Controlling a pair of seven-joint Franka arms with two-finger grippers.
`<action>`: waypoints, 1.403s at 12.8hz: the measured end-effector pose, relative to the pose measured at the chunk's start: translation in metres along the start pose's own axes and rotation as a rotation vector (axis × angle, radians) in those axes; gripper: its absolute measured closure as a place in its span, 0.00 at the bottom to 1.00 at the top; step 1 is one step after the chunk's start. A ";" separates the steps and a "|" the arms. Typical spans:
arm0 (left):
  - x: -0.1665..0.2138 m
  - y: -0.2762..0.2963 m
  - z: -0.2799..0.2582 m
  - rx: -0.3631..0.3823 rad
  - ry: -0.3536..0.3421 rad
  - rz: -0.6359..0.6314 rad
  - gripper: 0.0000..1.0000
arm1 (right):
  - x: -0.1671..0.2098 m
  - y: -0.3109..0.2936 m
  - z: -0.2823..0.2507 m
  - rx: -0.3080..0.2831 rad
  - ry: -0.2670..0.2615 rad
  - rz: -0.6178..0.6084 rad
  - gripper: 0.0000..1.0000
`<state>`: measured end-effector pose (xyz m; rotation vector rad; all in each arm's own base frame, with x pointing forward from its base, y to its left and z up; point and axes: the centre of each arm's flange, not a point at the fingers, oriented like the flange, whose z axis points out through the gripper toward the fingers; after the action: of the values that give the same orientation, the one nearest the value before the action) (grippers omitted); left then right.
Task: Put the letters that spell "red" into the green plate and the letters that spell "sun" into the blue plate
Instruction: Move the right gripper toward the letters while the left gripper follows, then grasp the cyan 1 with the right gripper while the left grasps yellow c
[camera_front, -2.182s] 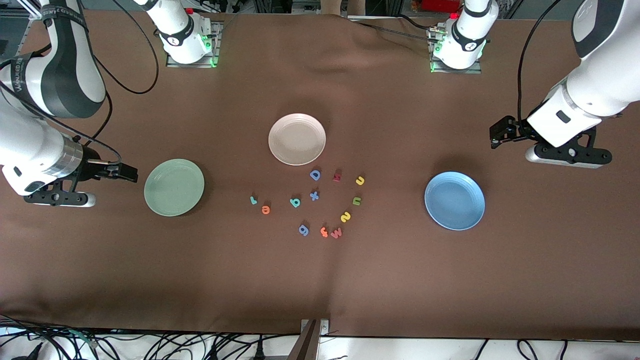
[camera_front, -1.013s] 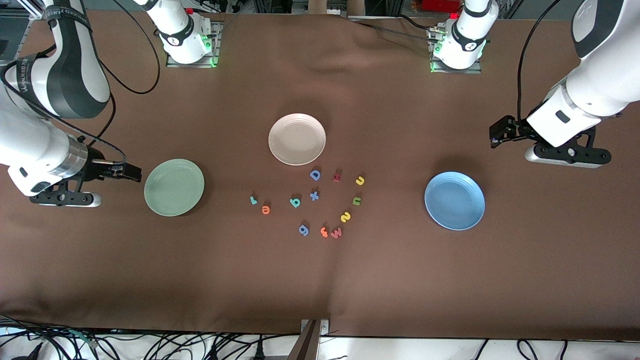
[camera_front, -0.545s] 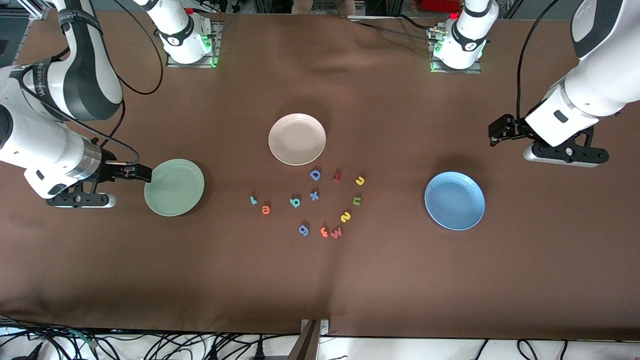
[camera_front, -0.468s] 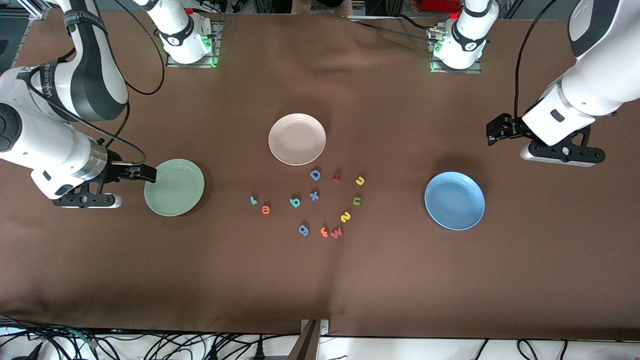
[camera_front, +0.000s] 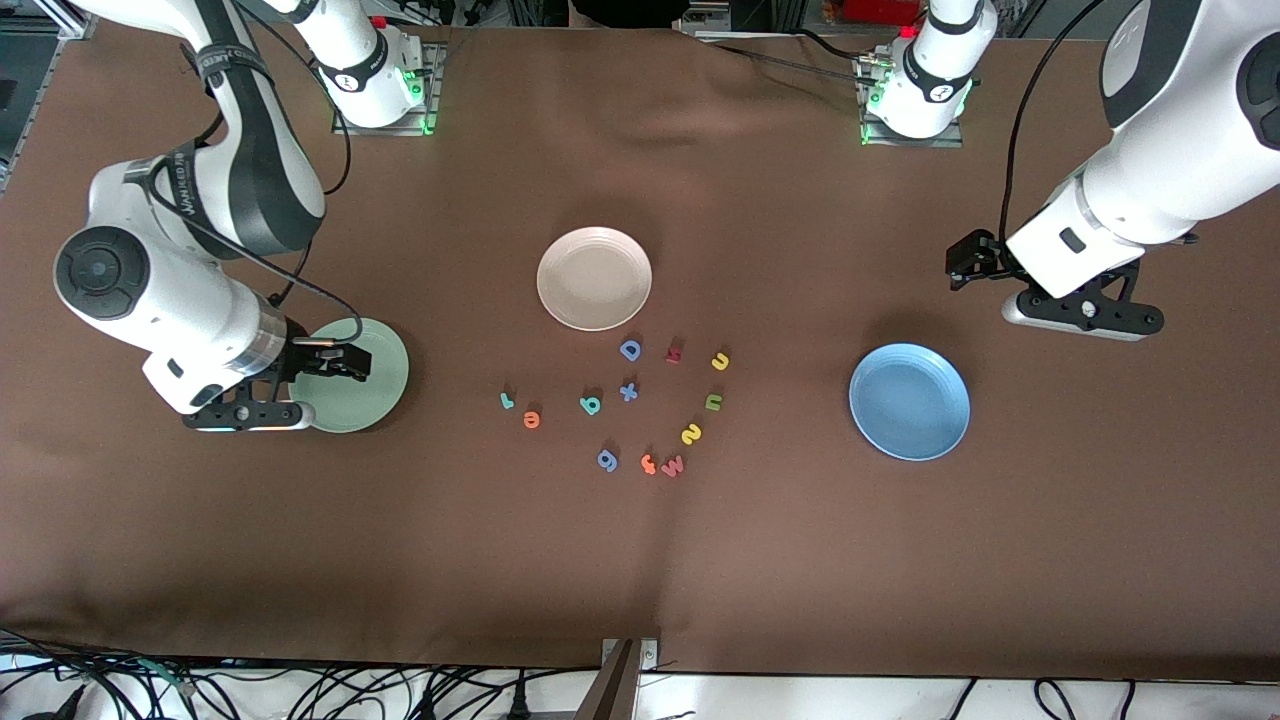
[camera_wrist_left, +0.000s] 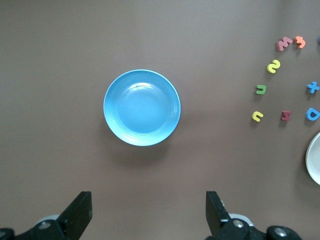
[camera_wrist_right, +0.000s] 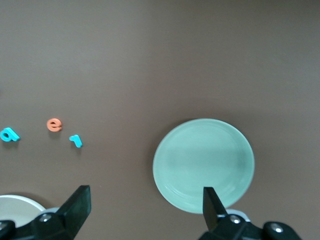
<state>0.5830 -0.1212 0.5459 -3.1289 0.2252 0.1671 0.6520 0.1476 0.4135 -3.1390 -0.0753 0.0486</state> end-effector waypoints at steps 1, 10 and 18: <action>0.003 0.000 0.006 -0.001 -0.012 0.001 0.00 | 0.002 -0.012 0.008 0.003 0.007 -0.017 0.00; 0.070 0.076 0.139 -0.063 -0.030 0.105 0.00 | -0.005 -0.133 0.138 -0.002 -0.060 -0.072 0.00; 0.090 0.181 0.299 -0.156 0.086 0.184 0.00 | -0.005 -0.139 0.210 -0.031 -0.083 -0.093 0.02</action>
<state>0.6141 -0.3106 0.2399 -3.2697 0.5261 0.0518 0.6339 0.2865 0.2044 -3.1587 -0.2242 0.1787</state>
